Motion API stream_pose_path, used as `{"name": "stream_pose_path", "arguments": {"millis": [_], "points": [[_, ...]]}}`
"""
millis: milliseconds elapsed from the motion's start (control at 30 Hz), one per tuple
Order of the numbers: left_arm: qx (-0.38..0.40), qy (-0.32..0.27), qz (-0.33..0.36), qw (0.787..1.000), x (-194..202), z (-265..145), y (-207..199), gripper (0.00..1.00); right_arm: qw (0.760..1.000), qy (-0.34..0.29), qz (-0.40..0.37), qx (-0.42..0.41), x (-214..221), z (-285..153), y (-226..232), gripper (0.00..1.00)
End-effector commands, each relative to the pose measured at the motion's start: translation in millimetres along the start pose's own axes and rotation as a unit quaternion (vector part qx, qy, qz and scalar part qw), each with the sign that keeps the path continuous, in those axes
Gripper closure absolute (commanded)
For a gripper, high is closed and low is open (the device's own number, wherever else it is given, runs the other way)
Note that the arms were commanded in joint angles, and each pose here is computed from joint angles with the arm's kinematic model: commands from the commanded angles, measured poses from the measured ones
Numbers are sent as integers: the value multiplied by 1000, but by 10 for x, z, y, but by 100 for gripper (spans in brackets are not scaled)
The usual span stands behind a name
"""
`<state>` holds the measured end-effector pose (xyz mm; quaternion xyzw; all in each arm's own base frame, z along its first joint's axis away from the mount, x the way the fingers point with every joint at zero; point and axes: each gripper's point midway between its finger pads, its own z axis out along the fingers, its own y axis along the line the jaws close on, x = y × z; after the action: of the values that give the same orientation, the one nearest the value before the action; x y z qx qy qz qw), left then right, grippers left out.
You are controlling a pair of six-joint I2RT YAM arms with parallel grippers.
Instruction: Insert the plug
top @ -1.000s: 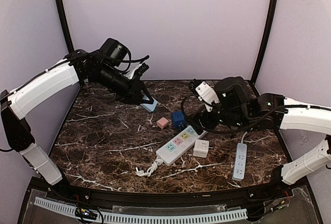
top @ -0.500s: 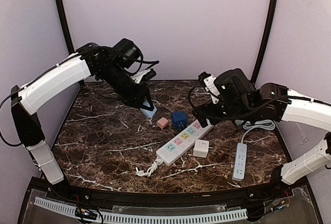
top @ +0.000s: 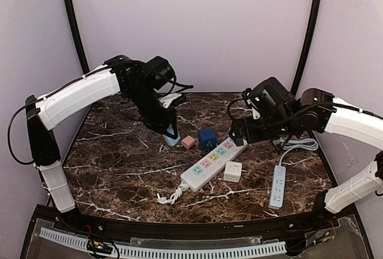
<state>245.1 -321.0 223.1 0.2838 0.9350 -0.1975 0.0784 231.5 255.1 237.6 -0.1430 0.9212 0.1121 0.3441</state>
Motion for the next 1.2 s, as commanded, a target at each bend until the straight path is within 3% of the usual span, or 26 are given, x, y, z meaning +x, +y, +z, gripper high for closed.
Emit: {"name": "stream_pose_path", "arguments": {"millis": [0,400,700,1167], "points": [[-6,10,49,999,-46,244,-210,99,999,25,39,-3,202,-75,-119,1],[-25,40,128,991,-153,809,-318,99,993,45,98,42,438,-311,-474,1],[-41,45,134,989,-229,1133,-338,99,993,37,95,54,497,-545,-670,1],[-62,74,151,984,-160,1418,-328,99,995,49,79,47,545,-511,-637,1]]}}
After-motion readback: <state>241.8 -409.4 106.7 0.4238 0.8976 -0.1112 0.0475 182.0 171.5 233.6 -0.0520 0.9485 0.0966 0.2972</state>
